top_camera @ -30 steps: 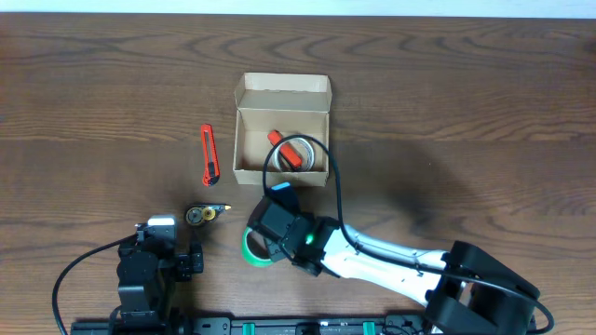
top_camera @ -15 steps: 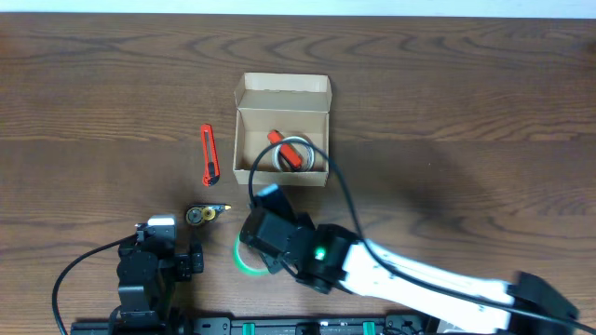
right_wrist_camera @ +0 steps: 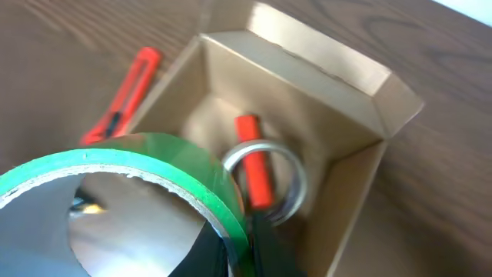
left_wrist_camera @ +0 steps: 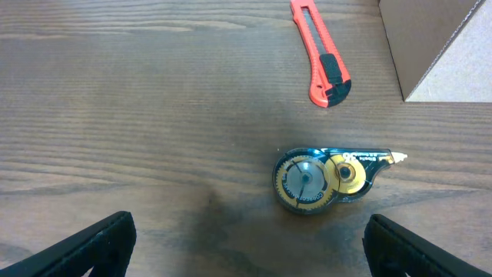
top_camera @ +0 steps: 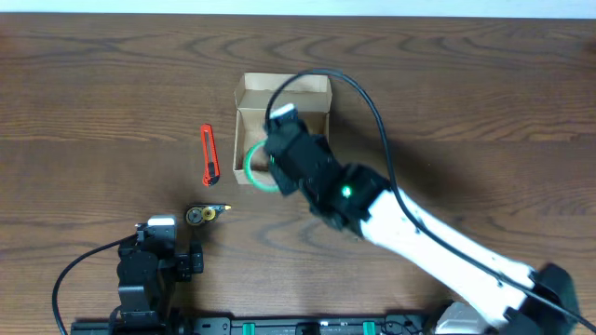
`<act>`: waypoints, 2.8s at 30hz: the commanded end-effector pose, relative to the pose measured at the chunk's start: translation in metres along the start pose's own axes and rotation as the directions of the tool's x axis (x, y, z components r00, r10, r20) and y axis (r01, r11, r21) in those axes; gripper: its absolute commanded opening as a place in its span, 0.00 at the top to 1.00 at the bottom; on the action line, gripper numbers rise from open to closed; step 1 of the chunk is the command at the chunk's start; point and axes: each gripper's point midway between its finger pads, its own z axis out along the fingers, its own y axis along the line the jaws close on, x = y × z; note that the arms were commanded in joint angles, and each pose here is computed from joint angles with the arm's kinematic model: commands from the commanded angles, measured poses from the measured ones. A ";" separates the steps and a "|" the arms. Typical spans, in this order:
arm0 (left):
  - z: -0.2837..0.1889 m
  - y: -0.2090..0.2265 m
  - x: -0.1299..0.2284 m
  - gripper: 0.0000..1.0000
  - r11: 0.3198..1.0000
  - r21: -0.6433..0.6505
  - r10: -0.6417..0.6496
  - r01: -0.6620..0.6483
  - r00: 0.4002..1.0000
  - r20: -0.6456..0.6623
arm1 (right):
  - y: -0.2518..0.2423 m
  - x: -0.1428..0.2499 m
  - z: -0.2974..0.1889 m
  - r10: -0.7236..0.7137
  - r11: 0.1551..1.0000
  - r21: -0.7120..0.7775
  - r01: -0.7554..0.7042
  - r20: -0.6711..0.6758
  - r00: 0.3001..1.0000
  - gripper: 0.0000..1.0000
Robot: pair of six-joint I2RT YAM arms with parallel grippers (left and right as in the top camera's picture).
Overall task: Pack container
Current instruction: 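Carry the green tape into the box and lower it inside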
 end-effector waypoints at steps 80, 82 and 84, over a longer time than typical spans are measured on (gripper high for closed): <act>0.002 0.003 0.004 0.05 1.000 -0.020 -0.019 0.019 1.000 -0.008 | 0.002 0.020 0.144 -0.189 0.982 0.001 0.190 -0.081 0.979 0.50; 0.002 0.003 0.004 0.04 1.000 -0.020 -0.019 0.019 1.000 -0.008 | 0.001 0.021 0.144 -0.190 0.981 0.005 0.192 -0.086 0.978 0.50; 0.002 0.003 0.004 0.05 1.000 -0.020 -0.019 0.019 1.000 -0.008 | -0.001 0.023 0.144 -0.192 0.981 0.014 0.194 -0.094 0.977 0.50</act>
